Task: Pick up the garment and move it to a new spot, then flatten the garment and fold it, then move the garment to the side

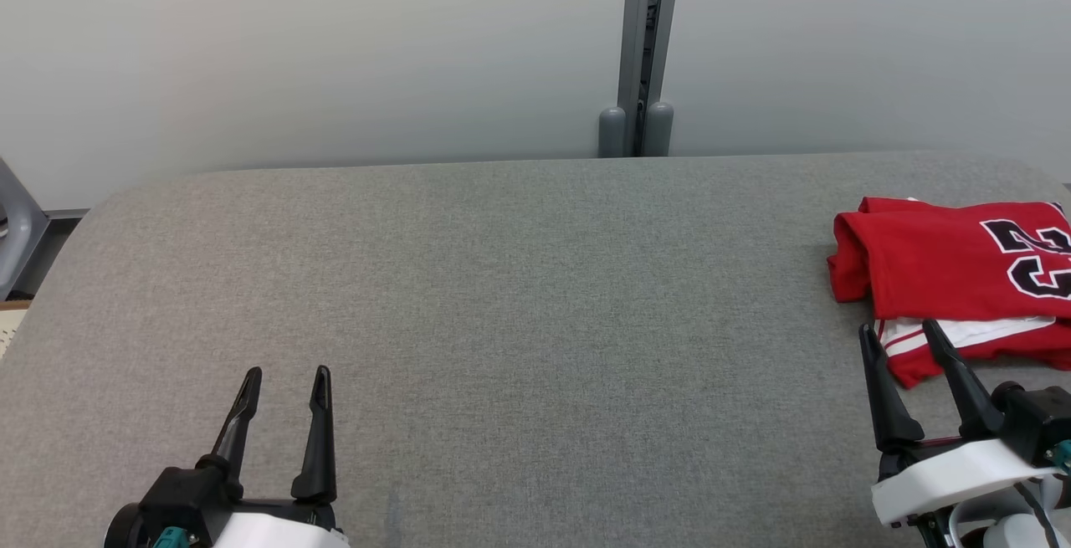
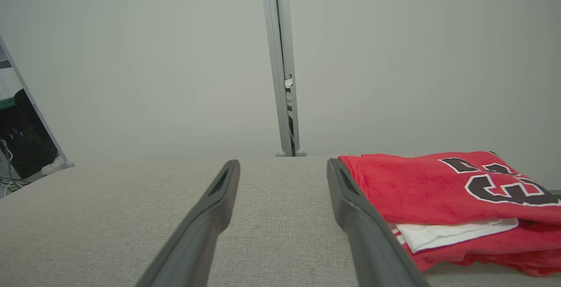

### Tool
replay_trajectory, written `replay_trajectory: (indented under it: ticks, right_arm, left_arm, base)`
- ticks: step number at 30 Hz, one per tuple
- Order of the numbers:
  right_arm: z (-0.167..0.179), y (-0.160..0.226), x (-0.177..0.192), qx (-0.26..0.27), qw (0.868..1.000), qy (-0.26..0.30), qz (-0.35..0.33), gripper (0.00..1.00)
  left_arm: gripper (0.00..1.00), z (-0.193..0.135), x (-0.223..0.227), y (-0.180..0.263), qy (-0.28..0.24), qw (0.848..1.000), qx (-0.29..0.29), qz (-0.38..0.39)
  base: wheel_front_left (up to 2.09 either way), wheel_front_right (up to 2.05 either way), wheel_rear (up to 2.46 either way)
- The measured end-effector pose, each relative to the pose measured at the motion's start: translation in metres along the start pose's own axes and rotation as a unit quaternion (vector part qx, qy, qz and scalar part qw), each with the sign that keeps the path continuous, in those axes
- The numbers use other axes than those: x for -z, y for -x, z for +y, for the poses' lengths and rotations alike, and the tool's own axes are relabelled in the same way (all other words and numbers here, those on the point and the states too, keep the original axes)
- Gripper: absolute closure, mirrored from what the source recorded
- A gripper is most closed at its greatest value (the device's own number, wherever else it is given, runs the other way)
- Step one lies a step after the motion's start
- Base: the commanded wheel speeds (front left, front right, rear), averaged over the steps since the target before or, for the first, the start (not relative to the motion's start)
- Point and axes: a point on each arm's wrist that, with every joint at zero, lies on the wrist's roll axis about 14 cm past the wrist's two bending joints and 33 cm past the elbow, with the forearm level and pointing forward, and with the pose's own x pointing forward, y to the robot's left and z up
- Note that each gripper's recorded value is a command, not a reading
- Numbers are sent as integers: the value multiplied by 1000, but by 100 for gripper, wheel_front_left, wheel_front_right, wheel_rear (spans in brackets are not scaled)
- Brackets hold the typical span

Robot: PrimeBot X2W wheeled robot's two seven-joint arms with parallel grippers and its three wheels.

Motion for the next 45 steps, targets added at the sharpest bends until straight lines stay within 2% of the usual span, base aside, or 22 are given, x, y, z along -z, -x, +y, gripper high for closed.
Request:
replay_trajectory:
  ticks: [8, 9, 15, 25, 45]
  right_arm:
    - [1, 0, 3, -2, 1000, -2, 4, 0]
    - [1, 1, 4, -2, 1000, -2, 5, 100]
    - [6, 15, 32, 8, 999, -26, 46, 100]
    - [-5, 14, 32, 43, 992, -111, 51, 100]
    - [-18, 12, 30, 88, 960, -261, 42, 100]
  left_arm:
    - [0, -3, 4, -1, 1, 1000, 4, 6]
    - [100, -4, 5, -1, 1, 1000, 6, 8]
    - [100, -1, 30, 10, 17, 999, -5, 50]
    - [100, 9, 35, 9, 105, 992, -34, 66]
    - [100, 20, 34, -1, 256, 962, -68, 72]
  base:
    - [0, 0, 0]
    - [0, 0, 0]
    - [0, 0, 0]
    - [0, 0, 0]
    - [0, 0, 0]
